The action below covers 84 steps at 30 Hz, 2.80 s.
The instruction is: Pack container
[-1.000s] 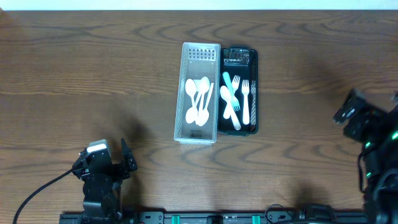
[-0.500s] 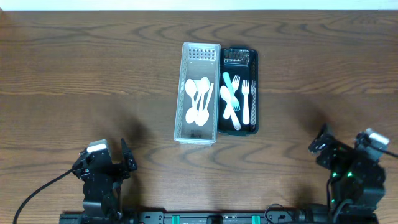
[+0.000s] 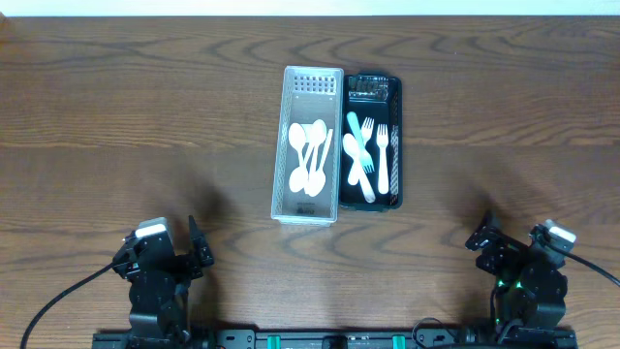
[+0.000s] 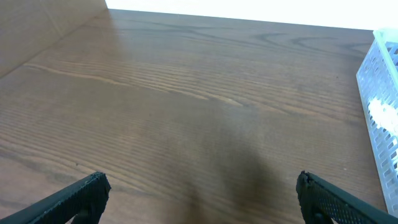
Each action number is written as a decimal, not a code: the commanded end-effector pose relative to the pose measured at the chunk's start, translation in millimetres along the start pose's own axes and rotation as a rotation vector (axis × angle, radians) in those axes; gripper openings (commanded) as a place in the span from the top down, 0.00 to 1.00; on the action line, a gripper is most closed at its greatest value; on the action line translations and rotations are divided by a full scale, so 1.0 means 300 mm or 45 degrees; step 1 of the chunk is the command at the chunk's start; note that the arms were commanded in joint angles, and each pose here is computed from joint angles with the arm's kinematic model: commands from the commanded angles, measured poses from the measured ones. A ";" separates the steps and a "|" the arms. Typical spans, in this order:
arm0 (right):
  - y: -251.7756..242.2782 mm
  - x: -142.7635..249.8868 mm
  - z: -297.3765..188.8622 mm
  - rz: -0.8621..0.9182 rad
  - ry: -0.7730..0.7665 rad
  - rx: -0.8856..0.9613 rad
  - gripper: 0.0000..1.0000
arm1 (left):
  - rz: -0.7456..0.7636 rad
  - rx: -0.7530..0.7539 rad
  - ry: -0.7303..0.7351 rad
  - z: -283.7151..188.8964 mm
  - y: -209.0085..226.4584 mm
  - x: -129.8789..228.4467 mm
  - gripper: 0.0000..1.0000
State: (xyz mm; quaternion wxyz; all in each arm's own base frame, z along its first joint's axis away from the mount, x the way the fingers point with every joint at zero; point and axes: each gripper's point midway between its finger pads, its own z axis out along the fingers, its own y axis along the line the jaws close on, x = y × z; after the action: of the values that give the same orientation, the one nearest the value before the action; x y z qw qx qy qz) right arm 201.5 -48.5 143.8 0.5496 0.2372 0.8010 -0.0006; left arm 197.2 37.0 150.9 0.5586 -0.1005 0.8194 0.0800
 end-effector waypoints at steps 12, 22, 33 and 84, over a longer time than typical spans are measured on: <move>-0.020 0.102 0.044 -0.002 0.050 0.005 0.01 | -0.019 -0.011 -0.015 -0.002 0.007 -0.007 0.02; -0.028 0.134 0.056 -0.009 0.082 0.012 0.01 | -0.019 -0.011 -0.015 -0.002 0.007 -0.007 0.02; -0.029 0.134 0.056 -0.009 0.082 0.013 0.01 | -0.019 -0.011 -0.015 -0.002 0.007 -0.007 0.02; -0.028 0.134 0.056 -0.009 0.082 0.012 0.01 | -0.019 -0.011 -0.015 -0.002 0.007 -0.007 0.02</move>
State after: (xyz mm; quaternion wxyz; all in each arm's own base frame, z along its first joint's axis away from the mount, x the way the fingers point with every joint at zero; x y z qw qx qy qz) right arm 201.0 -47.8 101.7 0.5216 0.2389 0.8190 -0.0044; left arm 197.2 37.0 150.9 0.5585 -0.1004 0.8195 0.0800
